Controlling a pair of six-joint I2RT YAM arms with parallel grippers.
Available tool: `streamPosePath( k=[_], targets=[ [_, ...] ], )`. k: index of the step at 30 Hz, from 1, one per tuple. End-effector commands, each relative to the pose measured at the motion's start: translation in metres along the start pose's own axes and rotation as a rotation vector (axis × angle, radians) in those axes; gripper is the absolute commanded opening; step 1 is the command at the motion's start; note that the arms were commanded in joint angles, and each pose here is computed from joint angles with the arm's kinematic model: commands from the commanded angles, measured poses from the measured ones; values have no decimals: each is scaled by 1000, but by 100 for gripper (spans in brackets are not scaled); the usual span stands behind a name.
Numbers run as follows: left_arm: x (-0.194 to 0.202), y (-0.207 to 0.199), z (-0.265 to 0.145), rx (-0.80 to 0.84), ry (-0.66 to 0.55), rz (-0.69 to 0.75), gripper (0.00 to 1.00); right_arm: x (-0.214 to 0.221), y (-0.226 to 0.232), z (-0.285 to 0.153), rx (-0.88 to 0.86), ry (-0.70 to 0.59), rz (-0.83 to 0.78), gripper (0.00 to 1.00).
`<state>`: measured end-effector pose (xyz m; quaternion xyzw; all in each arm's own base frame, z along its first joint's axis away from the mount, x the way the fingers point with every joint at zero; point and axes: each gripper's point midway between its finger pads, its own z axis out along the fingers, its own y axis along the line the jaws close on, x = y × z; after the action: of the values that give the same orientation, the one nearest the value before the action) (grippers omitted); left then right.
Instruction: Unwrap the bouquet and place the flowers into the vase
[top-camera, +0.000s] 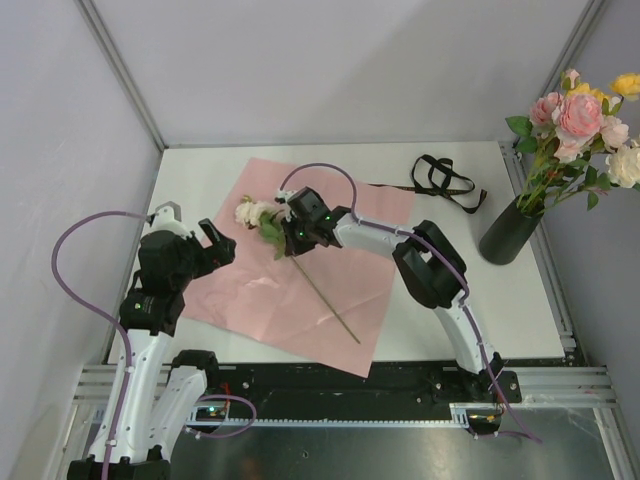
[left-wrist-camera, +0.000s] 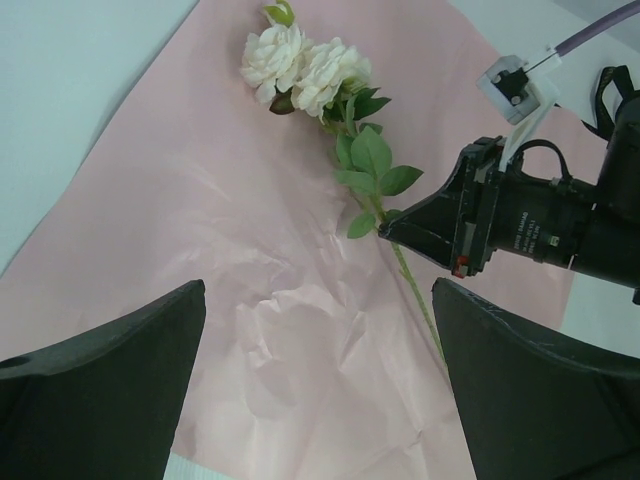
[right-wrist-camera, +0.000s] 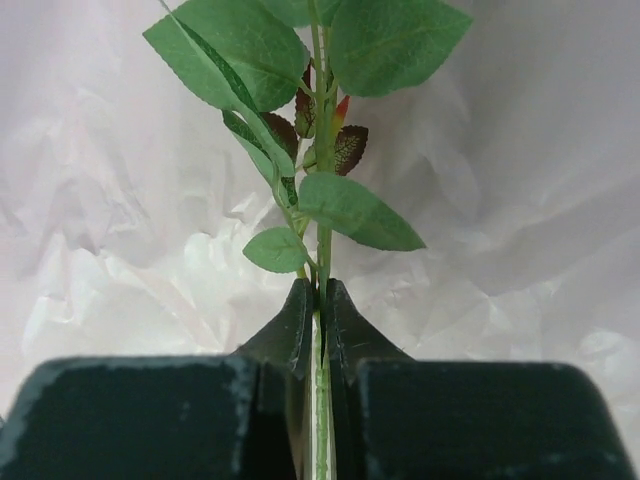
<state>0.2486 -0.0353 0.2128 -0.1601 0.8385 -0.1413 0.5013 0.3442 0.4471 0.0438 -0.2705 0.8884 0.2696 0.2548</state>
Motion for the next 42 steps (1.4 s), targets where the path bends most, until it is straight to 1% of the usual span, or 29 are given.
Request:
streamPosePath(
  k=[1,12,18,22,26,30,34,38,42],
  targets=[
    [-19,-3,-7,0,-61,11,100,-63,19,-43,-51,-193,-38,0],
    [-19,-3,-6,-3,-59,10,100,-134,34,-115,-80,-450,-125,0],
    [-19,-2,-6,-4,-59,9,100,-170,48,-180,-50,-624,-247,0],
    [-19,-2,-6,-4,-57,9,100,-184,56,-235,17,-812,-338,0],
    [-19,-3,-5,-3,-55,8,100,-184,55,-291,89,-954,-392,0],
    [-18,-3,-5,-2,-53,7,100,-175,49,-352,184,-1086,-445,0],
    [-18,-3,-5,1,-50,7,100,-158,37,-400,281,-1187,-483,0],
    [-17,-4,-5,2,-47,6,100,-136,22,-446,375,-1280,-486,0],
    [-17,-4,-4,4,-45,6,100,-111,8,-486,477,-1348,-495,0]
  ],
)
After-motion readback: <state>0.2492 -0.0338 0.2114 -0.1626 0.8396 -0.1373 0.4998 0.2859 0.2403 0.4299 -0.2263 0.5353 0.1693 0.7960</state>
